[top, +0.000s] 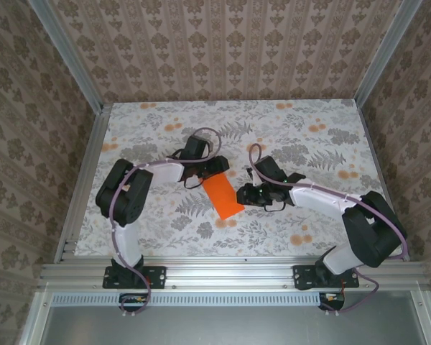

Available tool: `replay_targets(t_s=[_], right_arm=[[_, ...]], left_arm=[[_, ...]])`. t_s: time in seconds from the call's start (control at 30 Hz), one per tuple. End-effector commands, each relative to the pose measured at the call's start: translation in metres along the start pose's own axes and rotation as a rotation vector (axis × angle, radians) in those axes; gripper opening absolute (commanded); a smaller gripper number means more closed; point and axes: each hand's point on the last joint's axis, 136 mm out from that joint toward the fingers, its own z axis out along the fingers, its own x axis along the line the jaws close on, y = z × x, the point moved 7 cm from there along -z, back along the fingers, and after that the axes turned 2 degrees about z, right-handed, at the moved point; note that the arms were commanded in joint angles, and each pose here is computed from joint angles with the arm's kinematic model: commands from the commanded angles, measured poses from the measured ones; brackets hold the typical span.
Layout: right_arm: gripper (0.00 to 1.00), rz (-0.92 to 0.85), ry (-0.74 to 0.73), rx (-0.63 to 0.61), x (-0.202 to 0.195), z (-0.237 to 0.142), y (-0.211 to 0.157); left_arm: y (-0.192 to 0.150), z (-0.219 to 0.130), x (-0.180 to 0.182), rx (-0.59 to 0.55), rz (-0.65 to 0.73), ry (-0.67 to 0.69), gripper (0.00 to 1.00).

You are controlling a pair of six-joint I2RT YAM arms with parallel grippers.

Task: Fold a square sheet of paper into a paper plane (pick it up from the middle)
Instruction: Fold the triangle a second time at the center of the table.

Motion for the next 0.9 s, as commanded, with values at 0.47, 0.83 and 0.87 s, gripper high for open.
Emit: replay_targets(t_s=[0.47,0.83,0.87], right_arm=[[0.39,-0.336,-0.271,0.056,0.053,0.087,0.063],[0.42,-0.211,-0.408,0.057,0.035,0.116,0.07],[0.43,-0.174,-0.425,0.054,0.032,0.115,0.068]], left_arm=[[-0.036,-0.115,0.082,-0.161,-0.218,0.267,0.83],[-0.054,-0.126,0.089,-0.134,-0.201,0.274,0.95],[-0.055,-0.125,0.088,-0.127,-0.197,0.263,0.95]])
